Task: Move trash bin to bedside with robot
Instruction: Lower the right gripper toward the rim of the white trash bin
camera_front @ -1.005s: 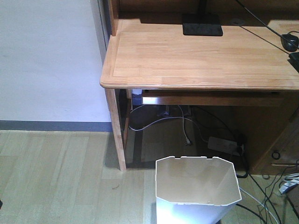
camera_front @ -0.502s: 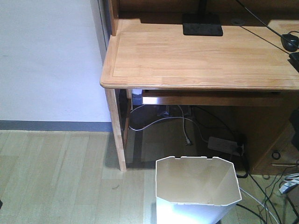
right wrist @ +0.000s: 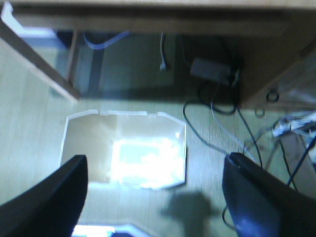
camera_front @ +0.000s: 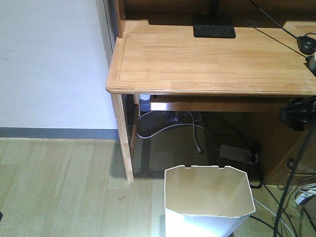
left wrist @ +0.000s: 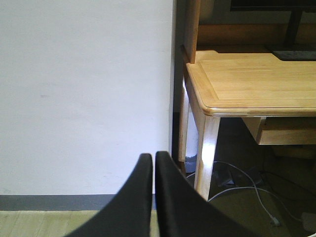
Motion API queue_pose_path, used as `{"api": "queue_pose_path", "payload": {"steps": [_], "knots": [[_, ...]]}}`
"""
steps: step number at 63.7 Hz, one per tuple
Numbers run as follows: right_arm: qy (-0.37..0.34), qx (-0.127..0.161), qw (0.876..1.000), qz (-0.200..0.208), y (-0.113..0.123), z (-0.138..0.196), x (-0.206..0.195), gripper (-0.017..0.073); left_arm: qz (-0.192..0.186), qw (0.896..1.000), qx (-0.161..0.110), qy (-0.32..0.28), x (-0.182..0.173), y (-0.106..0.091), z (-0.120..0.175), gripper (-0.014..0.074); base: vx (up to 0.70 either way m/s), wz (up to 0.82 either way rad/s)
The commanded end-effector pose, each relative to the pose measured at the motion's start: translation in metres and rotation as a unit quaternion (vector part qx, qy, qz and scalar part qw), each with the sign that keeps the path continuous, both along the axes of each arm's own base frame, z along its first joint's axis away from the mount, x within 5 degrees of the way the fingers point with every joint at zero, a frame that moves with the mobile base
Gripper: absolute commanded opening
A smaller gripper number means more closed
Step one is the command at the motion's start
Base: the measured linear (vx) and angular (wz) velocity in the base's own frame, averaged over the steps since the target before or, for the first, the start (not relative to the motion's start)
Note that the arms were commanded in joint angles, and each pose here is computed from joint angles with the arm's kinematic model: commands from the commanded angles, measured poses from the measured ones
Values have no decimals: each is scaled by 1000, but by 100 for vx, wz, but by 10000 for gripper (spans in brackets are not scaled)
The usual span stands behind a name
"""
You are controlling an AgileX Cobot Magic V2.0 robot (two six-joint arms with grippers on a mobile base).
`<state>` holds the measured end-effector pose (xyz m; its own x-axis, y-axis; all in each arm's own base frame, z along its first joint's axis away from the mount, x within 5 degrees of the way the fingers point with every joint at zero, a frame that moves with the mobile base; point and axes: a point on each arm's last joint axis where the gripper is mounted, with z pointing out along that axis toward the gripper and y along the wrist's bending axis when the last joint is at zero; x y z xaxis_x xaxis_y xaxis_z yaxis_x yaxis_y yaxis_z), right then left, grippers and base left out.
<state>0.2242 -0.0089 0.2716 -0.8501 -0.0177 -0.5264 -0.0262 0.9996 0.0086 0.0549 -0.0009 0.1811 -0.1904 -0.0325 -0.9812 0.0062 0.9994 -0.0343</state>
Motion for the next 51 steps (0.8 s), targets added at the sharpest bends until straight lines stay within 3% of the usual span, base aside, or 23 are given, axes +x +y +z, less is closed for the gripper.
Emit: {"api": "queue_pose_path", "payload": {"steps": [1, 7, 16, 26, 51], "knots": [[4, 1, 1000, -10, -8, -7, 17, 549, -2, 999, -4, -32, 1, 0, 1, -6, 0, 0], [28, 16, 999, -37, -22, -26, 29, 549, -2, 999, -4, -32, 1, 0, 1, -6, 0, 0], [68, 16, 998, -7, -33, -58, 45, 549, -2, 999, -4, -32, 1, 0, 1, -6, 0, 0], [119, 32, 992, -2, -45, -105, 60, 549, -2, 999, -4, -32, 1, 0, 1, -6, 0, 0], [163, -16, 986, 24, -58, -232, 86, 549, -2, 999, -4, -32, 1, 0, 1, -6, 0, 0]]}}
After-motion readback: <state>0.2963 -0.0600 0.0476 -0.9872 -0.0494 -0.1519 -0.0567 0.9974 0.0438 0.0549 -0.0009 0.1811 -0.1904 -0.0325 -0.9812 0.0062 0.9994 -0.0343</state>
